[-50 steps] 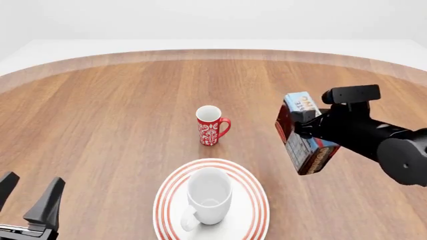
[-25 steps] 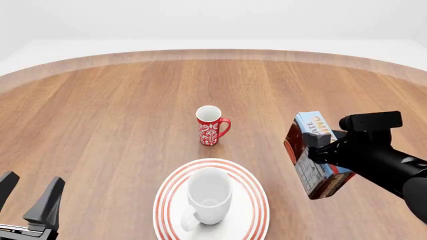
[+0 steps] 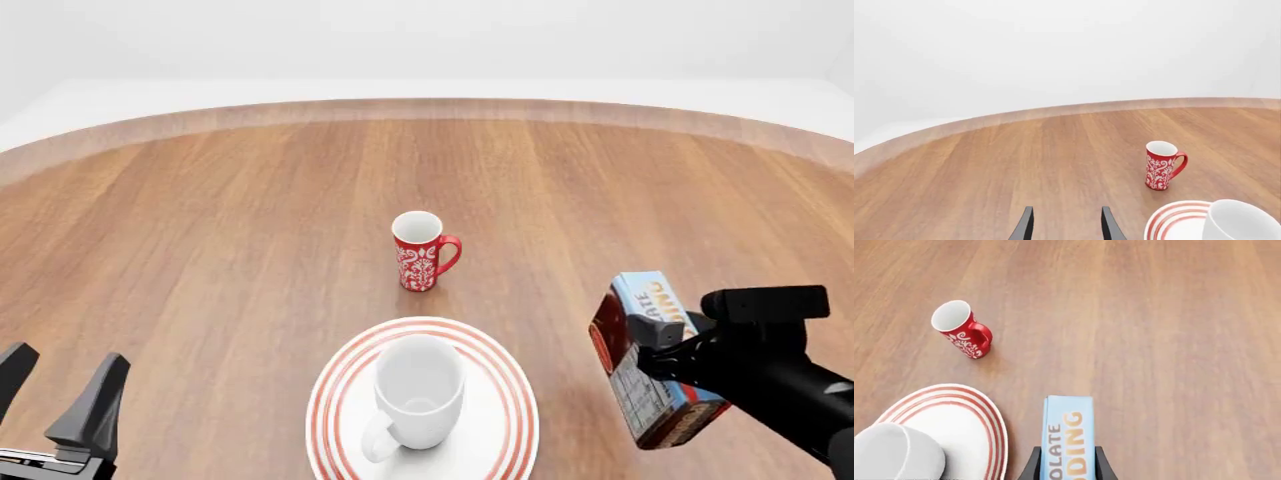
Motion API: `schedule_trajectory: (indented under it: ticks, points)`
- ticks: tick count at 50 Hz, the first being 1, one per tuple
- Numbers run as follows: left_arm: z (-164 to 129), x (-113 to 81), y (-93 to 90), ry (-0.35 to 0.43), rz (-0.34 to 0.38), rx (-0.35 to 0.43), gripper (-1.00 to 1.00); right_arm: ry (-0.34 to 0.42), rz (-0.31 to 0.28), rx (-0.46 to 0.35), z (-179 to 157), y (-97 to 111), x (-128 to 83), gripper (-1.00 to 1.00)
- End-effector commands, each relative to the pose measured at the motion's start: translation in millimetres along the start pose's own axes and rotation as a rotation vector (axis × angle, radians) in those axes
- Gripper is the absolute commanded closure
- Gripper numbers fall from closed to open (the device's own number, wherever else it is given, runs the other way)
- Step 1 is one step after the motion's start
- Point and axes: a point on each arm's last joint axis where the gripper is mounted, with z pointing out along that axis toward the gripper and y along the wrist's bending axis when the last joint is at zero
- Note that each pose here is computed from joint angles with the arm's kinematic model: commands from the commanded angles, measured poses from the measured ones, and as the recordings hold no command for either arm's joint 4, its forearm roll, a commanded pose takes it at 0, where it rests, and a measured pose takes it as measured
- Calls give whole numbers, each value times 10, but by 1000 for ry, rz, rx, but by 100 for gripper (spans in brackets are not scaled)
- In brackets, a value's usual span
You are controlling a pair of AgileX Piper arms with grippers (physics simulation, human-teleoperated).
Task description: Pick up the white mug and put it on the plate, and put the chocolate pudding to the right of the plate.
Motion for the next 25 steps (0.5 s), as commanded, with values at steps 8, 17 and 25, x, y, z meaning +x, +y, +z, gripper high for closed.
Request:
schedule_trajectory:
  ticks: [8, 17, 25]
  points:
    - [0, 0, 0, 0, -2, 1, -100, 19, 29, 35, -49, -83, 203, 100]
    - [0, -1, 0, -1, -3, 1, -100, 35, 31, 40, -13, -97, 281, 100]
    - [0, -1, 0, -1, -2, 1, -100, 52, 37, 42, -1, -108, 386, 100]
